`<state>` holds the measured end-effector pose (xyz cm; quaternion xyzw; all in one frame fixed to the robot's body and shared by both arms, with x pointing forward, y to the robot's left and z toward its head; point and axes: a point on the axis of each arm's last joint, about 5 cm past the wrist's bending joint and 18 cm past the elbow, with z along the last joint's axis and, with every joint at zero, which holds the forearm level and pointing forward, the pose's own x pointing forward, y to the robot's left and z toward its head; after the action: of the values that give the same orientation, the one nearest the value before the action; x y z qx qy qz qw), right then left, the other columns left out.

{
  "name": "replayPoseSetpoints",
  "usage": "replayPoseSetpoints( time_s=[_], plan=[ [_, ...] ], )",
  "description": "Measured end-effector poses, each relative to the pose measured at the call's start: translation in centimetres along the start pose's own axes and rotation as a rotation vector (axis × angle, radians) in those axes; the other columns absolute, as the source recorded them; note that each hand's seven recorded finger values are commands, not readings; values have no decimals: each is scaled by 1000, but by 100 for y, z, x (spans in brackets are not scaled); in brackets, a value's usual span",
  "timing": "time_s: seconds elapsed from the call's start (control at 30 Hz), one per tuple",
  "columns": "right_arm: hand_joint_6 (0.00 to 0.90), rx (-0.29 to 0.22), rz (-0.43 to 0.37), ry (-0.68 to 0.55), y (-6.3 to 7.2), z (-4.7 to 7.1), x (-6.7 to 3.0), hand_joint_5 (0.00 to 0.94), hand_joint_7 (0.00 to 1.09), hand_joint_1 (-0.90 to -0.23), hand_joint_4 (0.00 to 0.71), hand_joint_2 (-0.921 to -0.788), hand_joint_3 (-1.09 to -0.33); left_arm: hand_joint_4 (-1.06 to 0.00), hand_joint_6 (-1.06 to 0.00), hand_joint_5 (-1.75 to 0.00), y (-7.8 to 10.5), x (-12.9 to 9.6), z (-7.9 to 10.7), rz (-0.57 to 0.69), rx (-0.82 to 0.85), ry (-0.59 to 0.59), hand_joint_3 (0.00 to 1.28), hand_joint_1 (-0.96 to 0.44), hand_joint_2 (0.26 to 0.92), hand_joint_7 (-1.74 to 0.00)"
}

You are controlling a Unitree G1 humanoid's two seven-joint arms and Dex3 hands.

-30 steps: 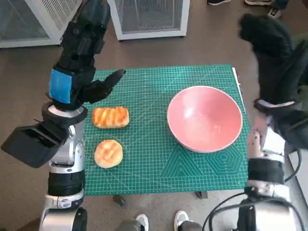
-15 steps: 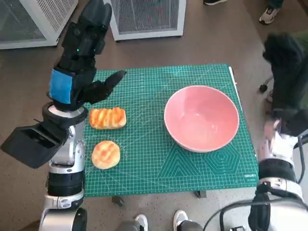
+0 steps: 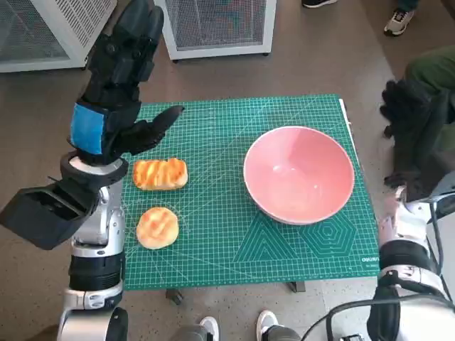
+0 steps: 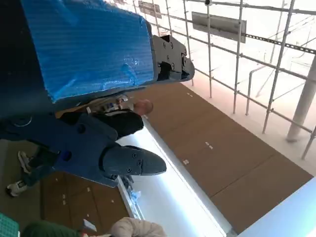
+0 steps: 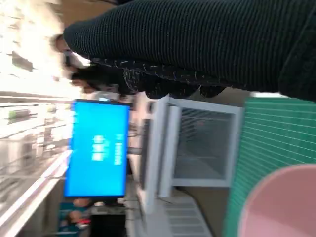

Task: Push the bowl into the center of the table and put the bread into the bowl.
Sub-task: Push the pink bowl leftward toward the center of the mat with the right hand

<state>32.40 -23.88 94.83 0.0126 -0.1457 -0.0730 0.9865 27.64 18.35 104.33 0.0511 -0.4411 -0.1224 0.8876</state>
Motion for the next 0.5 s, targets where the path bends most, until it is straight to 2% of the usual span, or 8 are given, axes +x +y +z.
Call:
replayPoseSetpoints(
  time_s=[0.2, 0.5],
  plan=[
    [206, 14, -12, 101, 0, -128, -83, 9, 424, -598, 291, -921, -802, -187, -157, -1, 16, -18, 25, 0, 8, 0, 282, -307, 921, -232],
    [266, 22, -16, 189, 81, -238, -146, 1, 315, -568, 298, -921, -826, -187, -154, -1, 42, -33, 53, 2, 15, 11, 283, -311, 921, -236]
  ],
)
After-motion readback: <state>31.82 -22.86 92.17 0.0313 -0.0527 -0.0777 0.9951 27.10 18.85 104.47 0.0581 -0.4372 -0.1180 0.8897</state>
